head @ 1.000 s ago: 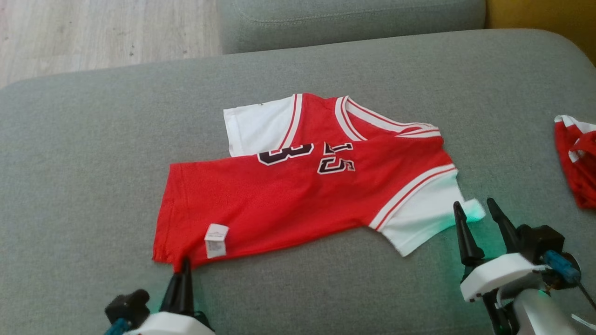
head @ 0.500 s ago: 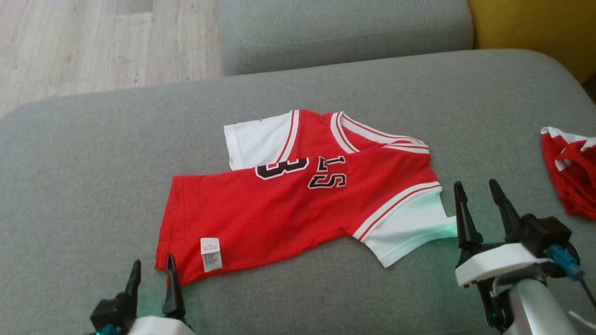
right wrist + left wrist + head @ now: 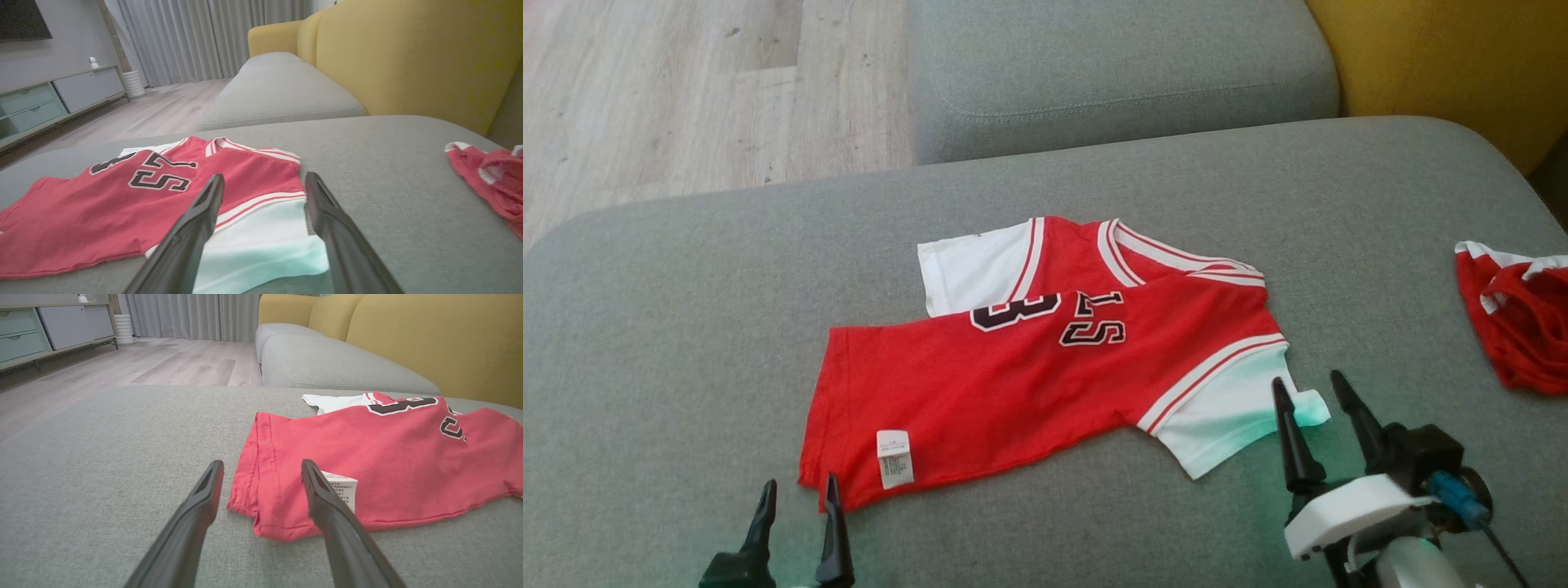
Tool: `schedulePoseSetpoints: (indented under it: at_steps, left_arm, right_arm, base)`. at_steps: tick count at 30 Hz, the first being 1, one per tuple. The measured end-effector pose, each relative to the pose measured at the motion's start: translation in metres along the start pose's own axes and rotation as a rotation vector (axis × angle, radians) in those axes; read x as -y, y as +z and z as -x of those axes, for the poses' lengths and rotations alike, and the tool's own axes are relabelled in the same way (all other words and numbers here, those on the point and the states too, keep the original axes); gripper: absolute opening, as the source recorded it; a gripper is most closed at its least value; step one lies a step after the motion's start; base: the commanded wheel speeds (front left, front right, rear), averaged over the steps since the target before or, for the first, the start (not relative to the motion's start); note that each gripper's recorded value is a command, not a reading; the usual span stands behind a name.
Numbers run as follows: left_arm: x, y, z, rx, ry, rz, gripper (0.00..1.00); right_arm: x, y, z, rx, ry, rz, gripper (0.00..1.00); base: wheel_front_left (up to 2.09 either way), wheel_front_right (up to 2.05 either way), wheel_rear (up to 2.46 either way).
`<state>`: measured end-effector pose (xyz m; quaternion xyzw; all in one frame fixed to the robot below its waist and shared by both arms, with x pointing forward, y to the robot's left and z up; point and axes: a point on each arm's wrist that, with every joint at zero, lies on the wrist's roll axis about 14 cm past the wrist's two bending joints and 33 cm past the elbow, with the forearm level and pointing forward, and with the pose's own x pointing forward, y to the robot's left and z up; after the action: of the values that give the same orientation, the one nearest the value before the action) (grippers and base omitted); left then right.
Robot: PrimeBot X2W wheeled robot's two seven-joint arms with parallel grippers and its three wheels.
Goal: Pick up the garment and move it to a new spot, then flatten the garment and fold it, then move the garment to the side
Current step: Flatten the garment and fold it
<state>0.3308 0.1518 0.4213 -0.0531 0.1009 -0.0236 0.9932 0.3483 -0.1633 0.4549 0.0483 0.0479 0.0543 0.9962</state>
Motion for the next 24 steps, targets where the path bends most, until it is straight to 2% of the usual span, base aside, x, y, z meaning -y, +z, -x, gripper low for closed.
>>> schedulePoseSetpoints:
  at_steps: [9, 24]
  left_arm:
    - [-0.001, -0.004, 0.003, -0.011, 0.003, 0.011, 1.00]
    - [0.022, -0.050, -0.003, -0.177, -0.074, 0.267, 1.00]
  right_arm:
    - [-0.006, -0.008, 0.000, -0.026, 0.014, -0.014, 1.00]
    - [0.001, -0.033, -0.001, -0.109, 0.004, -0.020, 1.00]
  base:
    - [0.00, 0.00, 0.00]
    - [0.00, 0.00, 0.00]
